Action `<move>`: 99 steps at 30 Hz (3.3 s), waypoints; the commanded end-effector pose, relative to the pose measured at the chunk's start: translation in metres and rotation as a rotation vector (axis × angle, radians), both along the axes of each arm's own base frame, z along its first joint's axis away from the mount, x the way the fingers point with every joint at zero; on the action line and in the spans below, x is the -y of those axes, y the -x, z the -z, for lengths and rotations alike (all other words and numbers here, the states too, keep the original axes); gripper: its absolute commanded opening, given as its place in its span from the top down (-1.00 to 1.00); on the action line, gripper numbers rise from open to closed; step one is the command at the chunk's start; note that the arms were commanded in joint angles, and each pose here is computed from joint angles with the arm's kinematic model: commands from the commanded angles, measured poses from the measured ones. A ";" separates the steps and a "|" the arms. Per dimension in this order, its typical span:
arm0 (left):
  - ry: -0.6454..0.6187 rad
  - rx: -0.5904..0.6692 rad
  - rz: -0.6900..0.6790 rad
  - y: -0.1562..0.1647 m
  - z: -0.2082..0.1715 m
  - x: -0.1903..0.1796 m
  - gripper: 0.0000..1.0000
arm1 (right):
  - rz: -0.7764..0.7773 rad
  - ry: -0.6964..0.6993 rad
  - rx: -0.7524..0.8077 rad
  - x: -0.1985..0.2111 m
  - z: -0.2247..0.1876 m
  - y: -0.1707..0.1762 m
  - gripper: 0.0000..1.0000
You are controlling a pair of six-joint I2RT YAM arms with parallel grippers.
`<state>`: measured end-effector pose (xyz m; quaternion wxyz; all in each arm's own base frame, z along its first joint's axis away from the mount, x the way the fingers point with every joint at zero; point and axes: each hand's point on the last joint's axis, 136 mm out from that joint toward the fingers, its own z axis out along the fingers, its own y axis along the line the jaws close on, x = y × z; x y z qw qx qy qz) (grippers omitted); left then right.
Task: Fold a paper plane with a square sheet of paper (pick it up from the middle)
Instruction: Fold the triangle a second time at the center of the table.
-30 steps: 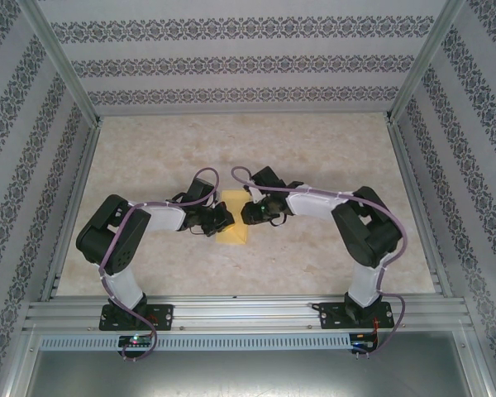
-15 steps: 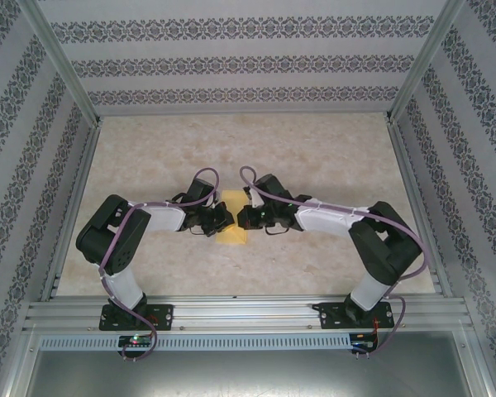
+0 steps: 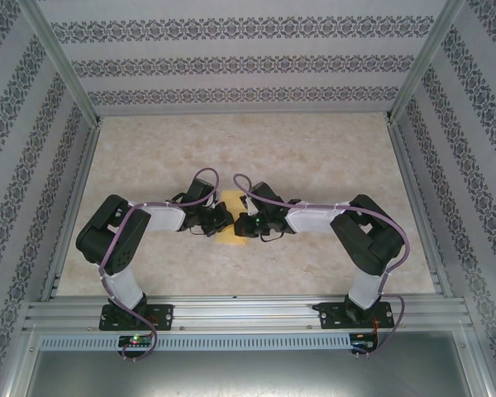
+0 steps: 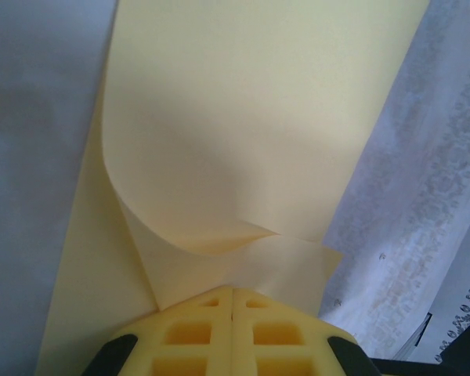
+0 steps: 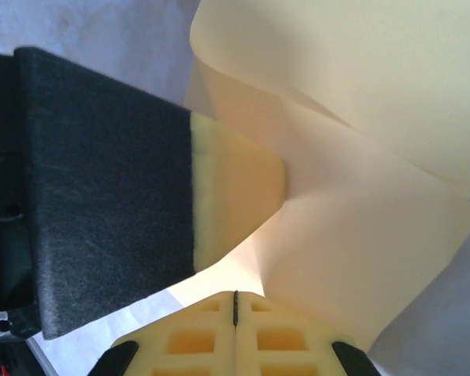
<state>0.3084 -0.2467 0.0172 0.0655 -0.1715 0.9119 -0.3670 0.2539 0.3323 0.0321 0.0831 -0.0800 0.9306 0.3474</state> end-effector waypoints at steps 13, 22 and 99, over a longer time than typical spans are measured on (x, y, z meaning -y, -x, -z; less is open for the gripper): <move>-0.095 -0.070 -0.014 0.018 0.025 -0.019 1.00 | 0.004 0.118 0.014 0.014 0.013 0.003 0.90; -0.099 -0.073 -0.015 0.018 0.027 -0.019 1.00 | 0.010 0.136 -0.032 0.026 0.031 0.010 0.89; -0.127 -0.084 -0.008 0.022 0.030 -0.024 1.00 | 0.034 0.013 -0.115 0.002 0.009 0.007 0.74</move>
